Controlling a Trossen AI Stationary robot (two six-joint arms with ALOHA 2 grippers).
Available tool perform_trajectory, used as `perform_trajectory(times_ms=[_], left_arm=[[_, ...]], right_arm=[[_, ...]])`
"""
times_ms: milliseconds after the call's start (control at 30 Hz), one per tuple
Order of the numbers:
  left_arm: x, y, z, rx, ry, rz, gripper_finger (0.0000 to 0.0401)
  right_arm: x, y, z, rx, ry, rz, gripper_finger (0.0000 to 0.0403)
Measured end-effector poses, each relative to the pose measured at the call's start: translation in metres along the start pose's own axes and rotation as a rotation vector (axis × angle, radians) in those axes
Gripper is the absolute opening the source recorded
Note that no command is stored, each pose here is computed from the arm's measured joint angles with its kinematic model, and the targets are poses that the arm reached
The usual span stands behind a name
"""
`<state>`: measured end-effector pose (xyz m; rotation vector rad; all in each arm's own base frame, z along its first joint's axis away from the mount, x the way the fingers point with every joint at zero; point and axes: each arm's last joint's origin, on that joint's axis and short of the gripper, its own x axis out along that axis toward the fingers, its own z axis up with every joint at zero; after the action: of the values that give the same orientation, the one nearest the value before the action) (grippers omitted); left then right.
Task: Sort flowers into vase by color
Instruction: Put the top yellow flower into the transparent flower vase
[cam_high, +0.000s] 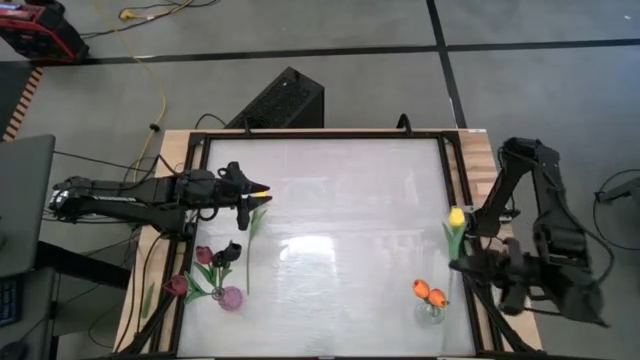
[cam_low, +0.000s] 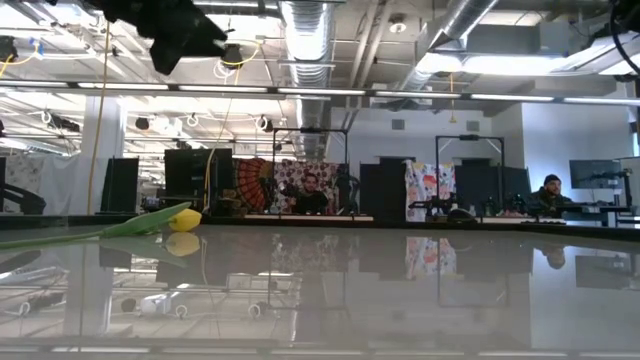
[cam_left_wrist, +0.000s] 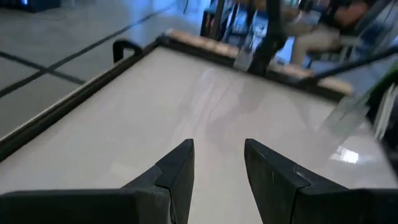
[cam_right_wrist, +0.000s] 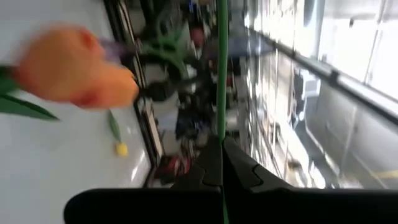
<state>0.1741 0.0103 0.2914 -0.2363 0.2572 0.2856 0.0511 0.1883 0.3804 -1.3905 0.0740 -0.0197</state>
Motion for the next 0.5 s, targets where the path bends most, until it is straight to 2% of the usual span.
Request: perform_trajectory(times_ms=[133, 300, 400, 500], left_arm=[[-0.001, -0.004, 0.013, -0.038, -0.127, -0.043, 0.0129], [-0.007, -0.009, 0.036, -0.07, -0.373, -0.115, 0.0129], [-0.012, -0.011, 0.048, -0.085, -0.499, -0.155, 0.0129], [-0.015, -0.012, 0.054, -0.095, -0.572, -0.172, 0.0129]], right_arm=[[-0.015, 0.001, 0.002, -0.002, -0.071, 0.011, 0.0017], [-0.016, 0.003, 0.002, -0.038, -0.08, 0.012, 0.0017], [-0.011, 0.004, 0.0, -0.075, -0.05, 0.007, 0.0017], [0.006, 0.0, -0.011, -0.032, 0.04, -0.005, 0.0017]])
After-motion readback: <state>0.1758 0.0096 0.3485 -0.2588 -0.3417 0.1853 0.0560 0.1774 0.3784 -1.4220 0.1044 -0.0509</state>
